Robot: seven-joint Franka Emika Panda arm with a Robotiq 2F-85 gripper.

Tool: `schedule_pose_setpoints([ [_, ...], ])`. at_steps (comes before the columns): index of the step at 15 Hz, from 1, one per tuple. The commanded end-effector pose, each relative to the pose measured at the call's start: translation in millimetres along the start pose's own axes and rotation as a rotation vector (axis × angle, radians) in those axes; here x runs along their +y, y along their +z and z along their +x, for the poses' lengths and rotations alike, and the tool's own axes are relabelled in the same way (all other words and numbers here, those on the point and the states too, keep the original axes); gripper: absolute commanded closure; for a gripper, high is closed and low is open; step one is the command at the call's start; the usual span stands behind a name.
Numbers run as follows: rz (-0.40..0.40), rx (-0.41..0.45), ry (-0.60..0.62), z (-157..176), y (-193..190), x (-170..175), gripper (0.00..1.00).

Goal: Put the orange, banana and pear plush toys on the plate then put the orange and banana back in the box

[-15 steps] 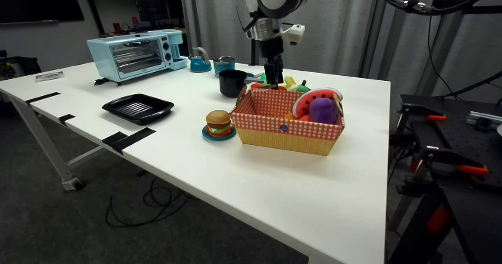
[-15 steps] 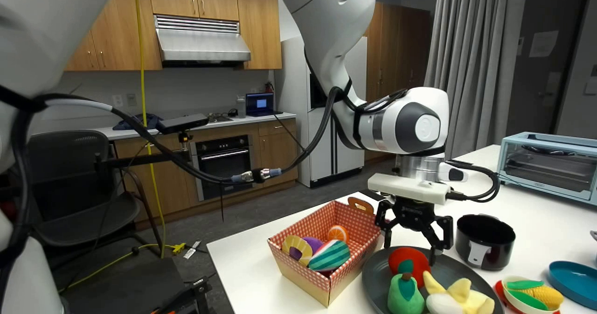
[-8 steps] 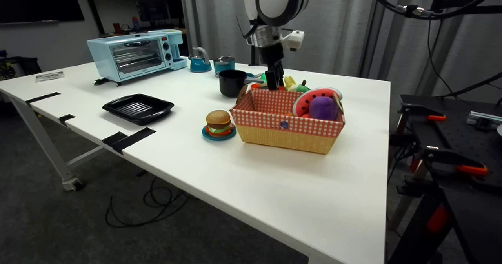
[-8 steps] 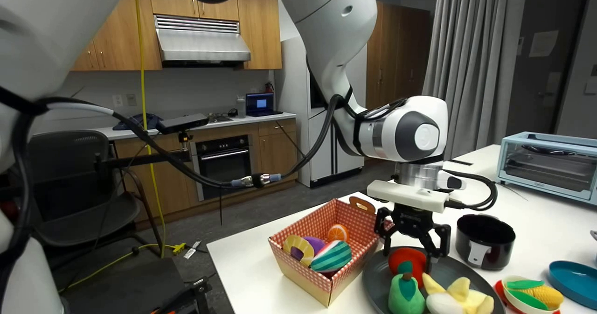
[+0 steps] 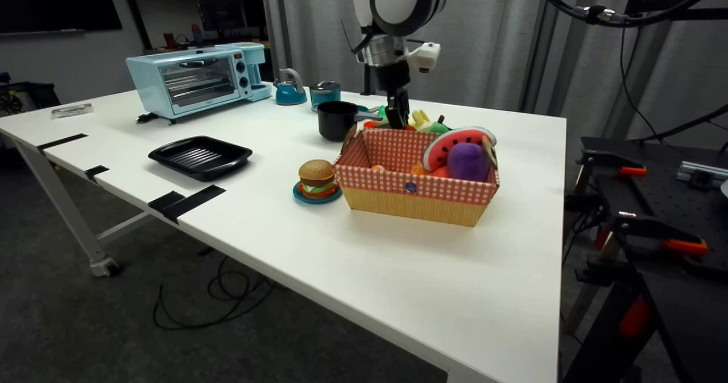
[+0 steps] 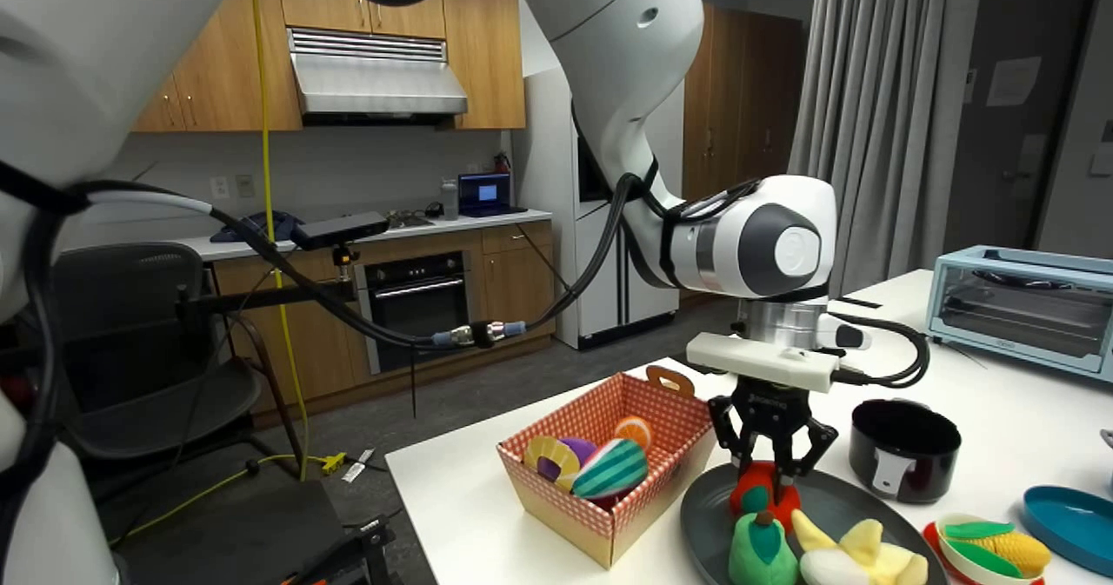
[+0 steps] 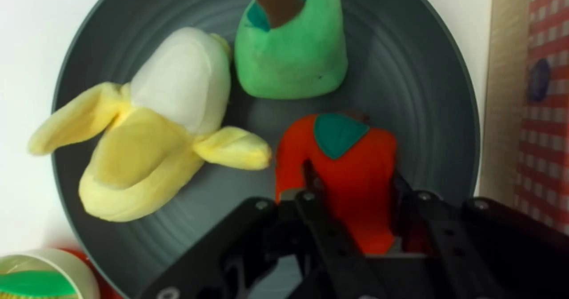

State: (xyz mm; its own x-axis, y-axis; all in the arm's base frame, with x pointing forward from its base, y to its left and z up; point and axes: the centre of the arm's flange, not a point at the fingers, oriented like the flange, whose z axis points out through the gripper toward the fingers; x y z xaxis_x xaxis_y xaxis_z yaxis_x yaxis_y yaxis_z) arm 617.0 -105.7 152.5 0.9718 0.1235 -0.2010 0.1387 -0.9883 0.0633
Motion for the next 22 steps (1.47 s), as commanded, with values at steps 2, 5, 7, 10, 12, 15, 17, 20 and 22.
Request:
schedule_pose_setpoints([
  [2,-0.022,0.001,0.016,-5,-14,-3,0.94],
  [5,-0.036,0.028,0.022,-15,-35,-7,0.94],
  [7,-0.051,0.056,0.029,-24,-56,-13,0.95],
  [10,-0.074,0.102,0.034,-36,-90,-24,0.94],
  [12,-0.091,0.125,0.029,-43,-110,-33,0.94],
  [15,-0.116,0.145,0.007,-49,-129,-52,0.94],
  [17,-0.138,0.145,-0.019,-49,-135,-68,0.94],
  [20,-0.158,0.146,-0.073,-48,-139,-95,0.94],
  [22,-0.163,0.140,-0.109,-46,-137,-112,0.94],
])
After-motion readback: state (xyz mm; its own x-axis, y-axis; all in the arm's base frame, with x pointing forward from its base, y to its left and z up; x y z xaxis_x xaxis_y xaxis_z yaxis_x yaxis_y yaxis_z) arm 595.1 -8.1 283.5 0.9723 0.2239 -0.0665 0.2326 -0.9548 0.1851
